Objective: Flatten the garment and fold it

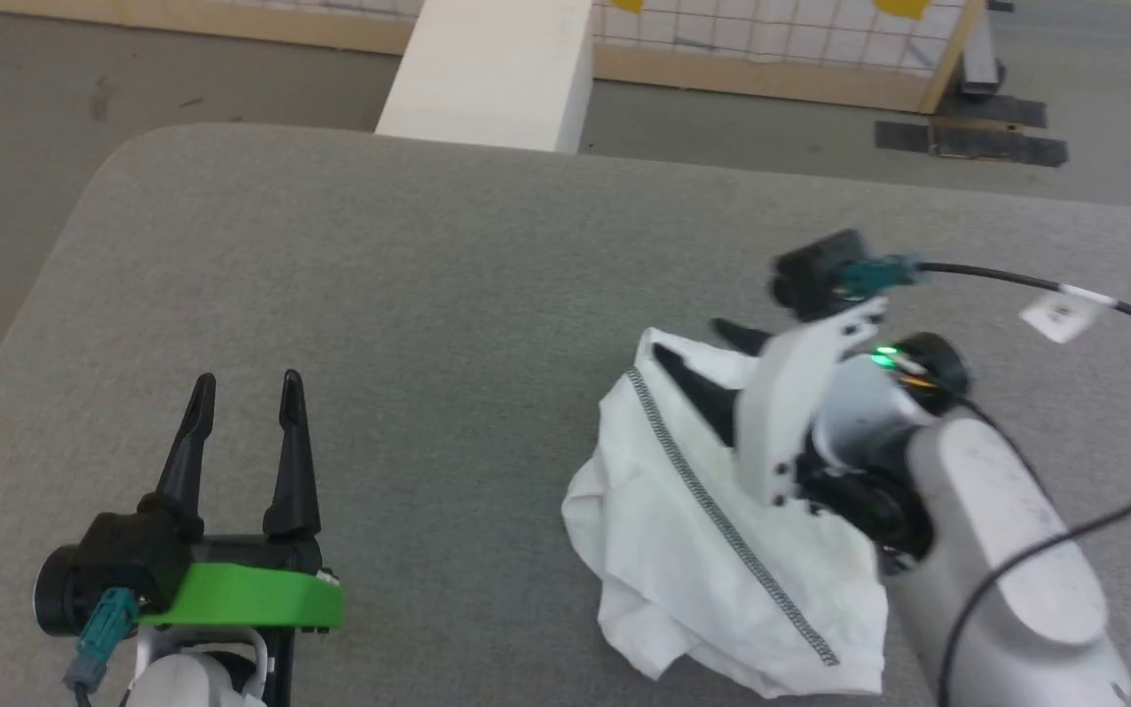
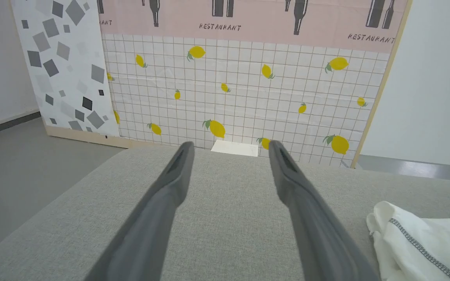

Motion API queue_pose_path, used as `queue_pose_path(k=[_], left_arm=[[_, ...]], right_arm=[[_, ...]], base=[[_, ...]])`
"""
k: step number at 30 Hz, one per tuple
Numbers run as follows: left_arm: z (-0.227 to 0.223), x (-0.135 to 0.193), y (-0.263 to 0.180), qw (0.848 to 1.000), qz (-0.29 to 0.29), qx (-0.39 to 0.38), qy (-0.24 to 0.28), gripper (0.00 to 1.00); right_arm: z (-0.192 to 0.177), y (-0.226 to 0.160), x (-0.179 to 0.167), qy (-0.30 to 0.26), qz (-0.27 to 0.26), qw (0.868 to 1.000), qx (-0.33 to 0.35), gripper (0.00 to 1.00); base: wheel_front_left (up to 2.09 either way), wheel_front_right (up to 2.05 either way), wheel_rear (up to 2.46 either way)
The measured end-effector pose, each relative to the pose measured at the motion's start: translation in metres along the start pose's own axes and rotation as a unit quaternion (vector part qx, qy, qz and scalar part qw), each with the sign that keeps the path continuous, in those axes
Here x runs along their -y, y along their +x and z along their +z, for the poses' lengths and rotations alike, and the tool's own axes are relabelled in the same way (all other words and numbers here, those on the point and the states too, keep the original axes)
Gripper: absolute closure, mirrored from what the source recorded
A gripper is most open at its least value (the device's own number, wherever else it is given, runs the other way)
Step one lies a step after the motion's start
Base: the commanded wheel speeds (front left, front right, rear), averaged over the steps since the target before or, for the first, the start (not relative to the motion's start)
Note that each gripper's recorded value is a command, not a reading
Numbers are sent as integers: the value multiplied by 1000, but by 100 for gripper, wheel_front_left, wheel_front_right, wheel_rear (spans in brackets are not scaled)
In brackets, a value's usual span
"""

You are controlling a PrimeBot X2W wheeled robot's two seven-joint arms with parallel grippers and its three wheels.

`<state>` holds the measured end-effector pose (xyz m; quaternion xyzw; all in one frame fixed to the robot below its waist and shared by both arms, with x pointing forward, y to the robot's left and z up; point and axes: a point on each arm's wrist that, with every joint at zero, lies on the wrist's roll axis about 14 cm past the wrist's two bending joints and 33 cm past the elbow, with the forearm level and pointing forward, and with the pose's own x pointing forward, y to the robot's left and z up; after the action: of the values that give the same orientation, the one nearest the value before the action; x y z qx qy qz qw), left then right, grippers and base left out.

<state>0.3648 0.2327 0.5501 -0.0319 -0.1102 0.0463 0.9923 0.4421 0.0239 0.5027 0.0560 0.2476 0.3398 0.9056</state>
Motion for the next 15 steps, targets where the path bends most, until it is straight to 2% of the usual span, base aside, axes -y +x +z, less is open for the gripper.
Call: queue_pose_path(k=[3,5,7,10,15], left_arm=[[3,10,5,1000,-15,8,-4,0],[5,17,7,1000,-25,12,-7,0],[5,23,9,999,-33,13,-10,0],[5,28,12,999,-41,14,-13,0],[-1,29,13,999,-42,7,-13,0]], right_arm=[[-8,-29,45,-14,-84,996,-10,0],[-27,-52,73,-10,-137,990,-43,0],[-49,-70,86,-4,-168,983,-80,0],[-76,-84,87,12,-182,976,-119,0],[-112,-83,82,34,-179,969,-169,0]], base=[[0,0,0],[0,0,0],[0,0,0],[0,0,0],[0,0,0]])
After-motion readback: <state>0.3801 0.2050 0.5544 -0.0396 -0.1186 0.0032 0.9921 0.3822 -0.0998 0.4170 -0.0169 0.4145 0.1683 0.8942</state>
